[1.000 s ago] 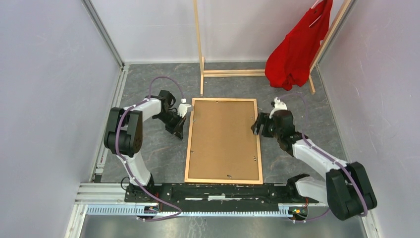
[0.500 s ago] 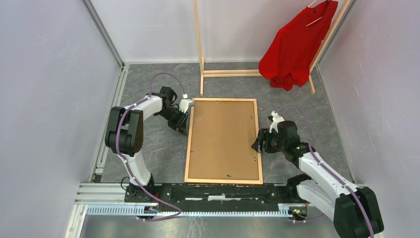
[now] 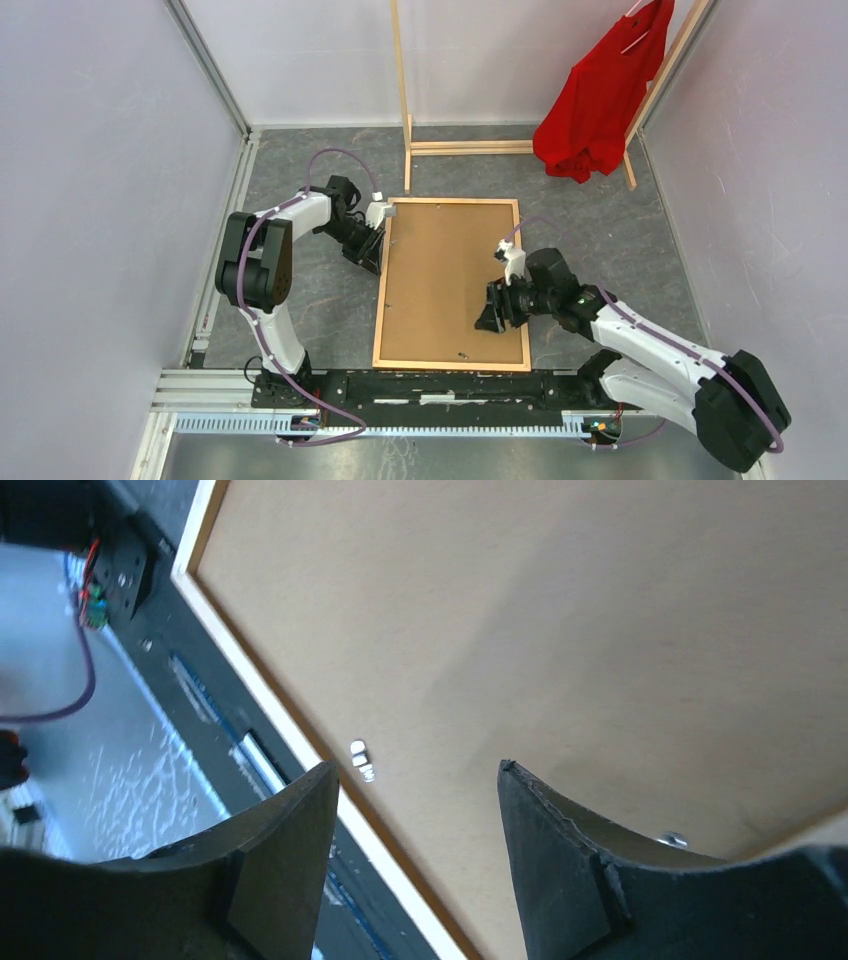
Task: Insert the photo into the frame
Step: Install the photo frame at the center of the board.
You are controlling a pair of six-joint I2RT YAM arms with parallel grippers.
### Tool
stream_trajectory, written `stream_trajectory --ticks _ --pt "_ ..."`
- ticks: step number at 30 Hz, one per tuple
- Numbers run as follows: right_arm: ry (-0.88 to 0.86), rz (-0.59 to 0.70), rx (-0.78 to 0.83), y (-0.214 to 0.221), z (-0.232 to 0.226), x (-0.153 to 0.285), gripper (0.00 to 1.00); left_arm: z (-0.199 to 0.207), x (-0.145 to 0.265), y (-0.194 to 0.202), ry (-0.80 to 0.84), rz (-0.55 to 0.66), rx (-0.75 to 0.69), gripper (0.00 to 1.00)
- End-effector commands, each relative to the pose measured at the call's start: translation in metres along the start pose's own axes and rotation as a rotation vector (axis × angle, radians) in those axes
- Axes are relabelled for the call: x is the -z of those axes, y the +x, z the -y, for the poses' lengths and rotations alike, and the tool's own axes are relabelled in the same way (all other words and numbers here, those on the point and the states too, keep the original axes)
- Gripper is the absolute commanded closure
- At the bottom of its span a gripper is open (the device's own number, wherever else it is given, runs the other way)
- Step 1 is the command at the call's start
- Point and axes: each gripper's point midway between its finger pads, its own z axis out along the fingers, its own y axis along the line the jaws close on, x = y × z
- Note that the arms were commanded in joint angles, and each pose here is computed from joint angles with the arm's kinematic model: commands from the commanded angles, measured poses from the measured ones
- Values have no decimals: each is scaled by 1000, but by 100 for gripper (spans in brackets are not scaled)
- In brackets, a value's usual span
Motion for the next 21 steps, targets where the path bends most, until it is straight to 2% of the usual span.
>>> stream_trajectory --ticks 1,10,21 --pt "-97 -21 25 5 -26 -13 33 2 -1 -7 17 14 -27 70" --pt "-154 -117 31 35 -44 -29 34 1 0 -6 -1 15 -30 75" --pt "-200 -197 40 61 -59 -40 37 -1 0 -4 -21 8 -39 76"
